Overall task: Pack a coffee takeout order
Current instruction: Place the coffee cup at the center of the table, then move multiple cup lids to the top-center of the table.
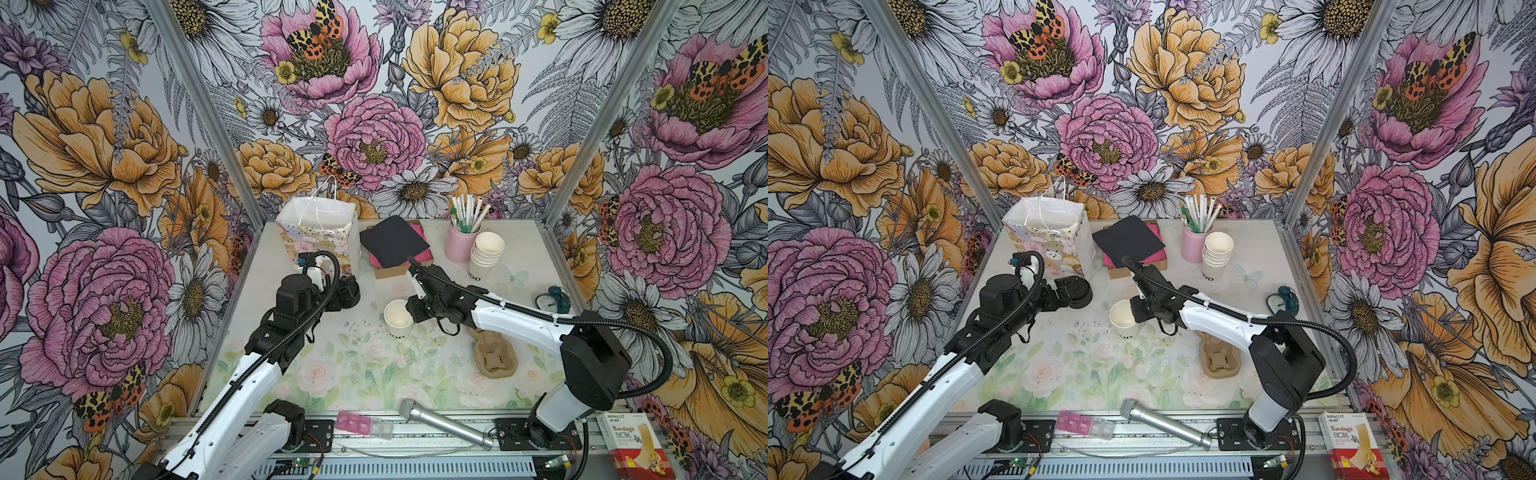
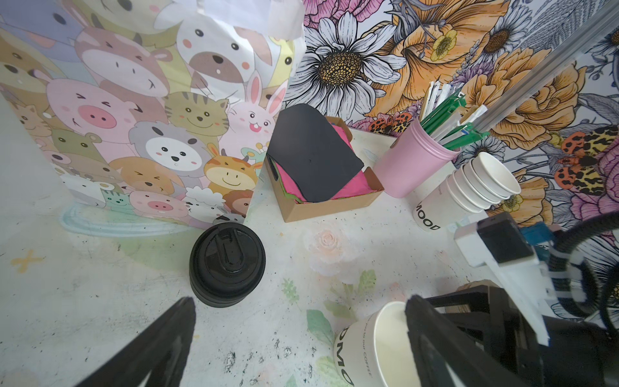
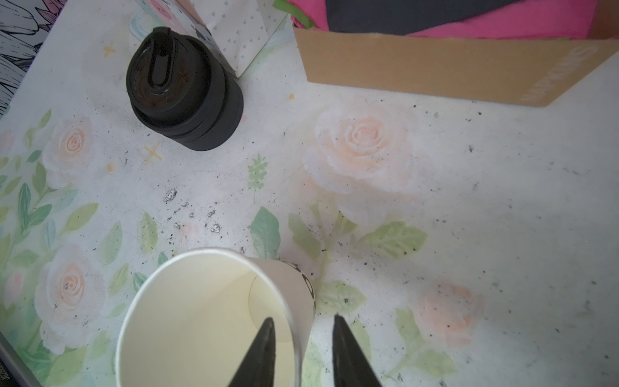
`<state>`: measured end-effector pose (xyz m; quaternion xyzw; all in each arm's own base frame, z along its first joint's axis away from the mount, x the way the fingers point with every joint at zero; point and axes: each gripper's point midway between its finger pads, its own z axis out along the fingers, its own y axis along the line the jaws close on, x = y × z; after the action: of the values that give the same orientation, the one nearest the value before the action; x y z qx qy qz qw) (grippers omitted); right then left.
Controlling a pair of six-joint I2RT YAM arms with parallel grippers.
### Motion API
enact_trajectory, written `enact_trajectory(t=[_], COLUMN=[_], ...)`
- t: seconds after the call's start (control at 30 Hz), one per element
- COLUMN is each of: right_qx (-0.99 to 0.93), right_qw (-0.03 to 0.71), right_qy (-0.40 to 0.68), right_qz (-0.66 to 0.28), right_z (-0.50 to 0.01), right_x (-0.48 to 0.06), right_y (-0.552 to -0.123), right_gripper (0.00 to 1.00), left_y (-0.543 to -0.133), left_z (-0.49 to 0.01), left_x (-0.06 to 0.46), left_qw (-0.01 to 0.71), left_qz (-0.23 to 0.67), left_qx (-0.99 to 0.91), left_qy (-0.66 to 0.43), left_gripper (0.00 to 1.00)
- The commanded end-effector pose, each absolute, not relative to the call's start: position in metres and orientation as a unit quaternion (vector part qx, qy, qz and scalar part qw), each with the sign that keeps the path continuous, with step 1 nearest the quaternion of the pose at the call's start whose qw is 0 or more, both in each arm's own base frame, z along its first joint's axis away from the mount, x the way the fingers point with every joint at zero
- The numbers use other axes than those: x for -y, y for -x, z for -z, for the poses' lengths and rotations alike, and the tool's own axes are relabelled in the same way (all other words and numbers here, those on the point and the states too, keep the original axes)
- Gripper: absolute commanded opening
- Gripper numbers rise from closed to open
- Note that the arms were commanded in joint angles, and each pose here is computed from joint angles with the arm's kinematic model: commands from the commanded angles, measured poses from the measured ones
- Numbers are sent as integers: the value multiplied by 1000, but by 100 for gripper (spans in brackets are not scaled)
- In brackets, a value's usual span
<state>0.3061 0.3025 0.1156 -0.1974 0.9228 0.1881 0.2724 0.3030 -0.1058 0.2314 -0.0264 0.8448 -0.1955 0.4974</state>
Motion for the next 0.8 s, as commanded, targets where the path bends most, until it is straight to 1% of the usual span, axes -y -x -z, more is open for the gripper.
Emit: enact_trajectory(t=[0.0,0.27,0.33,0.37,0.5,0.6,0.77], right_qx=[-907,-865,-857,-851,-839,-836,-835], right_qw=[311,393,407,409,416,417,406], right_qy=[197,216,221,238,267,279,296], right_qz=[-203,-226,-225,-230,-227,-223,-223], right_z=[-152,-232,-245,-249,-255,-253,-240], right_x=[-308,-320,-326,-339,-366,-381,-398], right_y=[-311,-323,-330,-326,-333,-339,-342], right_gripper=[42,60,62,63,68,74,76], left_y=[-303,-304,-304,-305,-307,-311,-322], left_z=[-235,-236,-233,-232,-219,-207,-181], left_x=[103,84,76,73,65,67,68], left_qw=[506,491,481,475,446,420,371], left_qz=[202,227,232,235,256,265,260], left_qx=[-838,-838,-841,-843,-849,-859,-881], left_qy=[32,69,84,93,123,127,133], left_gripper=[99,99,99,99,98,96,94])
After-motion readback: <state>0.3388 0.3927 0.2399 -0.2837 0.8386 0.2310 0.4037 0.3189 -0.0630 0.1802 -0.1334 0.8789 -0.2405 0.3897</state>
